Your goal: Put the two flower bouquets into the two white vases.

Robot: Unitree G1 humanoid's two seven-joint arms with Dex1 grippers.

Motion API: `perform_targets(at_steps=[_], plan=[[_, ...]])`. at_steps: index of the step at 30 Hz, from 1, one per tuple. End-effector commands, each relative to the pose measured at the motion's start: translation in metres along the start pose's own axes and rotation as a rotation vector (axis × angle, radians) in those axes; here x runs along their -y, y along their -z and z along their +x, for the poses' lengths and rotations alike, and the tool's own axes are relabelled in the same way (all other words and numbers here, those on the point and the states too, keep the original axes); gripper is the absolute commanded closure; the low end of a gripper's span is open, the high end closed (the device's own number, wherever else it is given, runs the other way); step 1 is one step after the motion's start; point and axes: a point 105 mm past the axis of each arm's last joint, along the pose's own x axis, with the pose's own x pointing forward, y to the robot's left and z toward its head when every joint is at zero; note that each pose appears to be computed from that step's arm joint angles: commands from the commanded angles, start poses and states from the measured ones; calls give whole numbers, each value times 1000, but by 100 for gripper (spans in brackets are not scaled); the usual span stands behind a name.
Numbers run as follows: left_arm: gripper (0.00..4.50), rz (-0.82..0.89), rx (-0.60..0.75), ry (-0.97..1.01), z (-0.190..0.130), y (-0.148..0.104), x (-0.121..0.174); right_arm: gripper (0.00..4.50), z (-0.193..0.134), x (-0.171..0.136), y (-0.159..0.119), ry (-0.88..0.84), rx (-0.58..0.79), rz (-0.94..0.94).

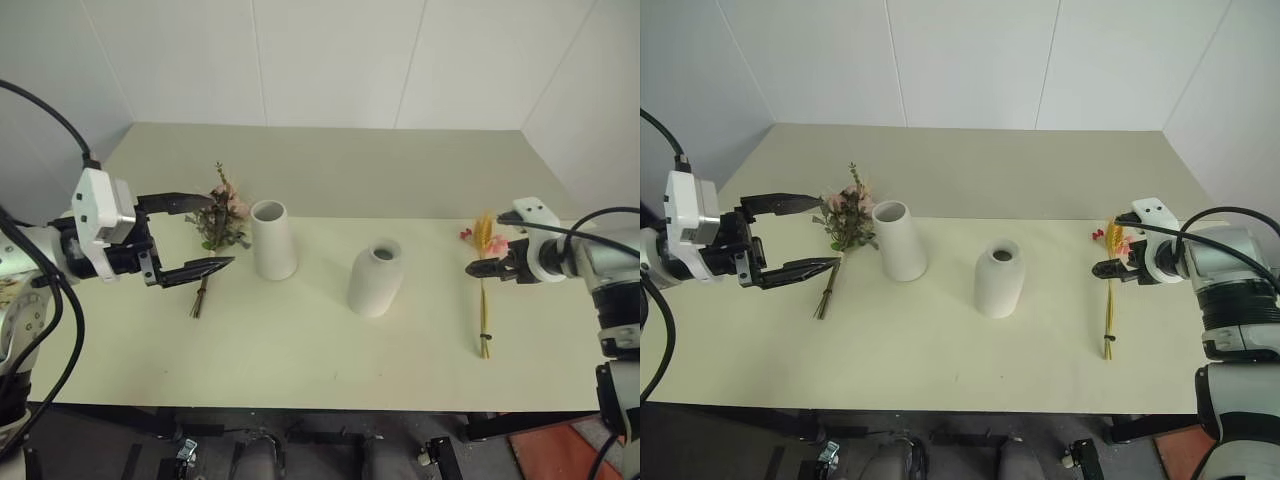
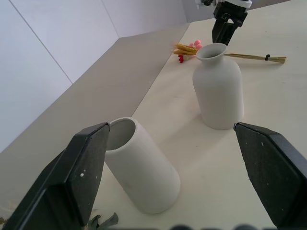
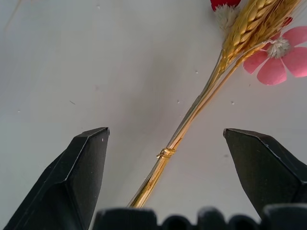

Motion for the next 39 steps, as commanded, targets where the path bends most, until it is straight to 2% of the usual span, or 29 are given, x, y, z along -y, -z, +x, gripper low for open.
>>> perform_targets(at_steps=[1, 5, 6, 9, 19, 23, 24, 28, 30, 32, 34, 36, 38, 39], plan=[[0, 37, 8, -21, -5, -7, -2, 4, -3, 4, -11, 27, 22, -11], [0, 32, 1, -29, -7, -6, -1, 4, 6, 5, -9, 26, 8, 19], [0, 30, -1, -32, -7, -6, 0, 21, 9, 5, -7, 23, -4, 23], [0, 27, -4, -44, -9, -7, 1, 92, 16, 7, 1, 23, -31, 47], [0, 19, -34, -81, -17, -3, 3, 438, 23, 12, 2, 30, -22, 72], [0, 17, -43, -93, -20, -1, 1, 445, 21, 21, 0, 95, 10, 66], [0, 17, -47, -97, -21, 0, 1, 445, 19, 24, -6, 113, 54, 72], [0, 12, -63, -122, -27, 2, -1, 445, -16, 30, -64, 199, 491, -4], [0, 6, -67, -140, -32, 2, -1, 445, -51, 16, -92, 239, 791, -162], [0, -5, -70, -164, -39, 2, -2, 445, -92, -4, -109, 236, 1054, -226], [0, -10, -91, -192, -47, 4, -4, 445, -126, -25, -117, 128, 1250, -198], [0, -15, -113, -207, -54, 7, -5, 445, -154, -42, -117, -126, 1408, -88], [0, -16, -133, -213, -58, 8, -5, 445, -175, -50, -115, -299, 1525, 12], [0, -16, -141, -215, -61, 9, -5, 445, -179, -55, -114, -364, 1526, 26]])
